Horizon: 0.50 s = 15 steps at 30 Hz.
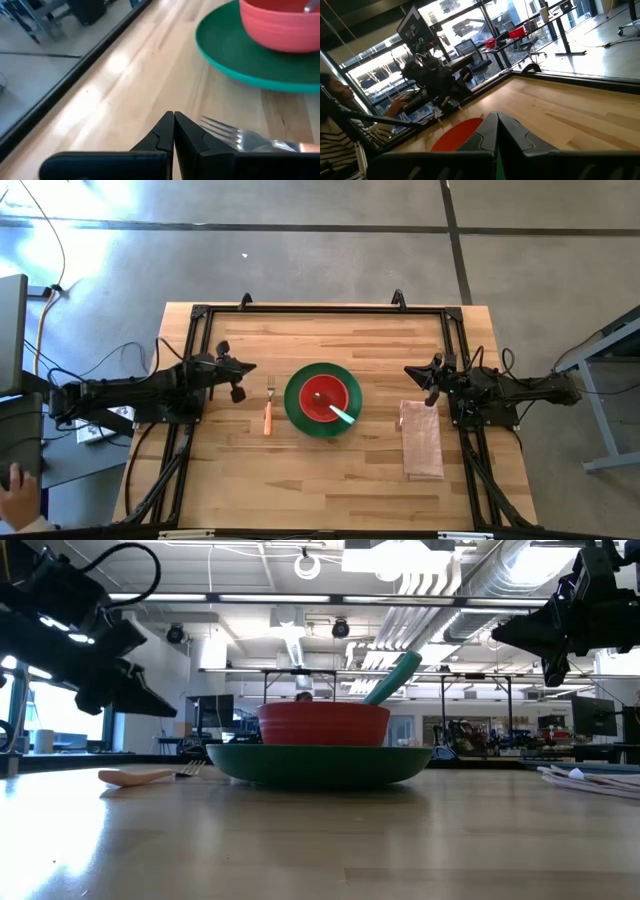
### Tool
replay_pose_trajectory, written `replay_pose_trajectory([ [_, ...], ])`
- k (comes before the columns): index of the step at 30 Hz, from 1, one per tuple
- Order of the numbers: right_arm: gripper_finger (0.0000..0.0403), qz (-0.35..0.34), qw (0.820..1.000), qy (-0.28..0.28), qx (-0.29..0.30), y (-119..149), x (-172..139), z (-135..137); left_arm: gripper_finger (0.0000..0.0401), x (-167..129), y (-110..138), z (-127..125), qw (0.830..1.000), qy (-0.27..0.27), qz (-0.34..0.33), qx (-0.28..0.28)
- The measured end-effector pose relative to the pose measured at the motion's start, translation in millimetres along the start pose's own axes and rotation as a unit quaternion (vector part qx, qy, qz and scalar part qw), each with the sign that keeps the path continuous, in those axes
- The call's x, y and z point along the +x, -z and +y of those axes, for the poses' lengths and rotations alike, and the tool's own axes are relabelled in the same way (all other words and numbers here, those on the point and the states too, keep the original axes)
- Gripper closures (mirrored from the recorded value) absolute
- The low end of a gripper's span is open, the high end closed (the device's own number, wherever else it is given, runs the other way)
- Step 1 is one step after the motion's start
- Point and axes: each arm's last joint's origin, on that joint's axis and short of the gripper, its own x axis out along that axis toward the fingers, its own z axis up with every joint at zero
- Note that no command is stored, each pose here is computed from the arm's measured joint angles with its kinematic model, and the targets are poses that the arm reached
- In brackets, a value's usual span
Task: Set table place
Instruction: Return to Home position
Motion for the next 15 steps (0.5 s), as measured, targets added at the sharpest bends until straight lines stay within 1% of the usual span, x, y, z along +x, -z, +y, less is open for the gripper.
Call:
replay_pose_trajectory([
  [5, 0.0402, 0.002, 1.0, 0.0, -0.001, 0.3, 0.2, 0.0, 0.04, 3.3, 4.3, -1.6, 1.0, 0.006, 0.028, 0.005],
  [15, 0.0402, 0.002, 1.0, 0.001, -0.001, 0.4, 0.3, 0.0, 0.04, 4.4, 5.2, -1.9, 0.999, 0.008, 0.034, 0.005],
])
